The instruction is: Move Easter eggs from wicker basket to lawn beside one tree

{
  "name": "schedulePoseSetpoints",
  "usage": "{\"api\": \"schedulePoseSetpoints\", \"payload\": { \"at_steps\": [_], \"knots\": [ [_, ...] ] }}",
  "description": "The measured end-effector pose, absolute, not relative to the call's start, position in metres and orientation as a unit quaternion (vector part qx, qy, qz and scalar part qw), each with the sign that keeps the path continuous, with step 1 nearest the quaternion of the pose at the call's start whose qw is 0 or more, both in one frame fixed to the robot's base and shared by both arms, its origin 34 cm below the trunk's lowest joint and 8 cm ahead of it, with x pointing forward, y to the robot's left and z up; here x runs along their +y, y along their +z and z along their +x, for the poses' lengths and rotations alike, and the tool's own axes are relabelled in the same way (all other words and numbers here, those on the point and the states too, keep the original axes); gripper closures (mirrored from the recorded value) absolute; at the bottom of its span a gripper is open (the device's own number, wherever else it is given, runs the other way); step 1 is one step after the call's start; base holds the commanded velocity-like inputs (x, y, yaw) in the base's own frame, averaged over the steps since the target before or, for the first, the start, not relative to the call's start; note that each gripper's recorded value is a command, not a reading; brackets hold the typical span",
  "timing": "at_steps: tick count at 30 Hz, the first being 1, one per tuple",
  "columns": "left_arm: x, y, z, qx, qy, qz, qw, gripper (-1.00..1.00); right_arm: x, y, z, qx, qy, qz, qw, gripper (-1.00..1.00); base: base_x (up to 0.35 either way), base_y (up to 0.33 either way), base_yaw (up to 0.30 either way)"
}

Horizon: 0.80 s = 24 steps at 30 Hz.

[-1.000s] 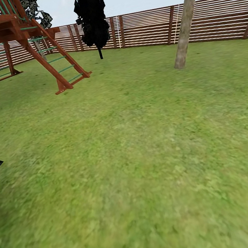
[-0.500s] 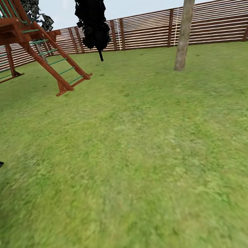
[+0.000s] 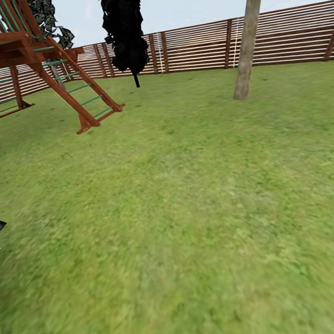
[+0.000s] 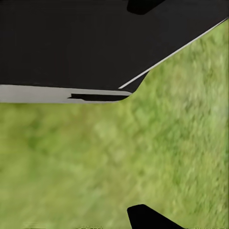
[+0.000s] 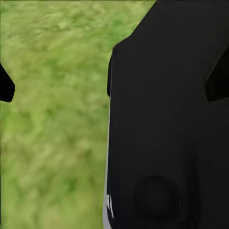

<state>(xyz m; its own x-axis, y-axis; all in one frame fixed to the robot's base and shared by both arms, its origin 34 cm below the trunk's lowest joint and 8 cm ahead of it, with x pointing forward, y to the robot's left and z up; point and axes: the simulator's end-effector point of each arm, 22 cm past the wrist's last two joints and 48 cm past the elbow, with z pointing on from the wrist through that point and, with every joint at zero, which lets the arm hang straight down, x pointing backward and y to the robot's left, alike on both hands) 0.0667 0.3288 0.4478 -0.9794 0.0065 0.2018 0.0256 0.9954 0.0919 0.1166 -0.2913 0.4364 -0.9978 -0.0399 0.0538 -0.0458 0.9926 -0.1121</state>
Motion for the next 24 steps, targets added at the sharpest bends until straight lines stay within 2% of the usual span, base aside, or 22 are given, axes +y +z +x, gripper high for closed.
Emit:
{"api": "schedulePoseSetpoints", "payload": {
  "at_steps": [13, 24],
  "knots": [
    [0.33, 0.446, 0.075, -0.995, -0.048, -0.008, 0.091, -1.0, -0.293, 0.436, 0.129, -0.998, 0.058, 0.021, 0.006, -1.0, 0.0, 0.0, -0.091],
    [0.33, 0.445, 0.081, -0.995, -0.048, -0.007, 0.082, -1.0, -0.292, 0.436, 0.133, -0.998, 0.06, 0.021, -0.001, -1.0, 0.0, 0.0, -0.011]
  ]
}}
